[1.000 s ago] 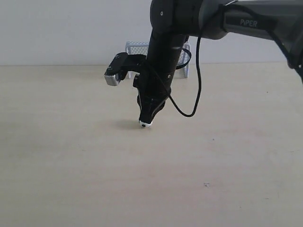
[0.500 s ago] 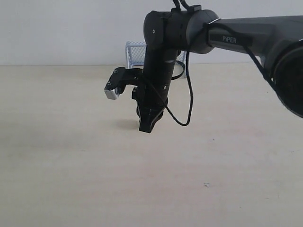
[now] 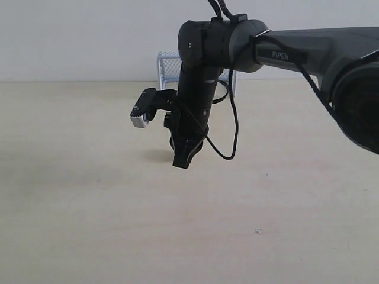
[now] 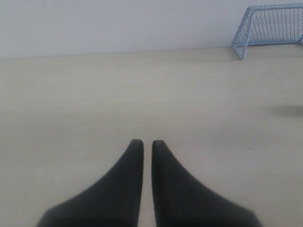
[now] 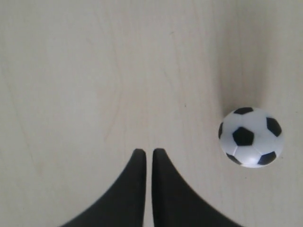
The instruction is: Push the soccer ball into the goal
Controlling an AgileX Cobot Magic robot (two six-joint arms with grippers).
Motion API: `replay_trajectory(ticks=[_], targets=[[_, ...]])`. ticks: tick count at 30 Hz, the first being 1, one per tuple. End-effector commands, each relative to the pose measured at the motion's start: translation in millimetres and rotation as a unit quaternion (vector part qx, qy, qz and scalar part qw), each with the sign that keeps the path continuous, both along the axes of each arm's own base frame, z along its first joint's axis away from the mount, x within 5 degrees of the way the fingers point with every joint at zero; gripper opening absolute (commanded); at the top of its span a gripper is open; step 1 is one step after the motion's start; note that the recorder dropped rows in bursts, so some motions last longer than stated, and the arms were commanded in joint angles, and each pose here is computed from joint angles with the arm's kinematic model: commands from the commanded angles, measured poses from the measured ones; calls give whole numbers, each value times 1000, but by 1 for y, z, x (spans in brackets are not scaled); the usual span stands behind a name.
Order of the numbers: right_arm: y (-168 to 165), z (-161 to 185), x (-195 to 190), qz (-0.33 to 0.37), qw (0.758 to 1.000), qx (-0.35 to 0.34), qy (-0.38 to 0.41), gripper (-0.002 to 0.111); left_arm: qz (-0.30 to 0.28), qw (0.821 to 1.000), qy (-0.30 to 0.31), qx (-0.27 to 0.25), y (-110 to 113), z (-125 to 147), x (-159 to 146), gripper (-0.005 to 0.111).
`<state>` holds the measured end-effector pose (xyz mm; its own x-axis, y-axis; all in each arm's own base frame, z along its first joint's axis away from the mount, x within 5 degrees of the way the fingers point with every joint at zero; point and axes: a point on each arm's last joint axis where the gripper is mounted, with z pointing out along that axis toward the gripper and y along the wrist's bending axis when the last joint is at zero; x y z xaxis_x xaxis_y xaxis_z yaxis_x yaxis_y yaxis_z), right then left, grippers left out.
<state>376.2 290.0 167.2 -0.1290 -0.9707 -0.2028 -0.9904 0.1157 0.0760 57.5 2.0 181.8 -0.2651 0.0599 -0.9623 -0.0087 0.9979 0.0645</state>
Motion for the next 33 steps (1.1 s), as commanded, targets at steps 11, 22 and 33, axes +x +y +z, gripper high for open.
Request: replay_trajectory(ticks=[11, 22, 33], targets=[[3, 1, 2, -9, 1000, 0, -3, 0, 3, 1000, -10, -8, 0, 3, 0, 6], [8, -2, 10, -8, 1000, 3, -15, 0, 3, 1000, -10, -8, 0, 3, 0, 6], [8, -18, 11, -6, 1000, -6, -1, 0, 3, 1000, -10, -8, 0, 3, 0, 6]])
